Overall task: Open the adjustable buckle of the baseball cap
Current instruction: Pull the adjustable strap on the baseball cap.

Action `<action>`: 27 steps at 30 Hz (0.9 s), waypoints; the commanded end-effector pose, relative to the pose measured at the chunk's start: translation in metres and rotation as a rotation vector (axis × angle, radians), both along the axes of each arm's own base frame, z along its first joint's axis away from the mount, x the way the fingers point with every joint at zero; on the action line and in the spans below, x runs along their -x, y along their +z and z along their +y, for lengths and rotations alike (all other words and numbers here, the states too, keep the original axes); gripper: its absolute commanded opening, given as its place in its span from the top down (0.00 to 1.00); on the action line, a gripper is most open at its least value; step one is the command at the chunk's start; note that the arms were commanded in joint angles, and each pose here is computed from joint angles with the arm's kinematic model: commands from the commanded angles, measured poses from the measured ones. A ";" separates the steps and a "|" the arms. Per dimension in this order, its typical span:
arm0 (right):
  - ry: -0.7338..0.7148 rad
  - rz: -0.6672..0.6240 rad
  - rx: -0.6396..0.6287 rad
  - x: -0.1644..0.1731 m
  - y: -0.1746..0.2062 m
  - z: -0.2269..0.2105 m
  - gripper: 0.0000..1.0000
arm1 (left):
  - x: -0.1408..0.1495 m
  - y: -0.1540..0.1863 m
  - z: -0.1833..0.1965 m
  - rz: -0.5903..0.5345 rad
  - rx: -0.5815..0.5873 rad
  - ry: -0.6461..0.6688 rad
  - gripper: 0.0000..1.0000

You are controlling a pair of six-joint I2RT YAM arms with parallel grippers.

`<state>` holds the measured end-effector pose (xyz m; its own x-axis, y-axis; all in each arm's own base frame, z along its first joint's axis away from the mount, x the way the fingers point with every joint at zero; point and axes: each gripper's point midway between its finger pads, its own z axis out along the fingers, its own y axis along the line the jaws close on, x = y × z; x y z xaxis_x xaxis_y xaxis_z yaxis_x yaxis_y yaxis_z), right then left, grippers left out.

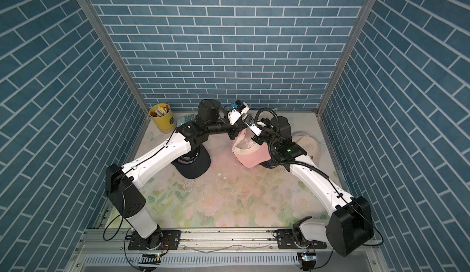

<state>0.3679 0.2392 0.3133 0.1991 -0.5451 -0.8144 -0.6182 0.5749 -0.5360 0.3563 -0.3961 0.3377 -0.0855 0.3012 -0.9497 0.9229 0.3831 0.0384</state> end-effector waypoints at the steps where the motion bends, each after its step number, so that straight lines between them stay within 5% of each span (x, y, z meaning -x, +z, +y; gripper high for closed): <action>1: -0.081 -0.136 -0.042 -0.007 0.036 -0.009 0.97 | 0.001 -0.015 0.000 0.021 -0.060 -0.005 1.00; 12: -0.207 0.009 -0.486 -0.022 0.064 -0.016 1.00 | -0.009 -0.020 0.001 0.011 -0.015 0.140 1.00; 27: -0.274 0.141 -0.735 -0.039 0.058 -0.019 1.00 | -0.019 -0.029 -0.005 0.034 0.006 0.274 0.93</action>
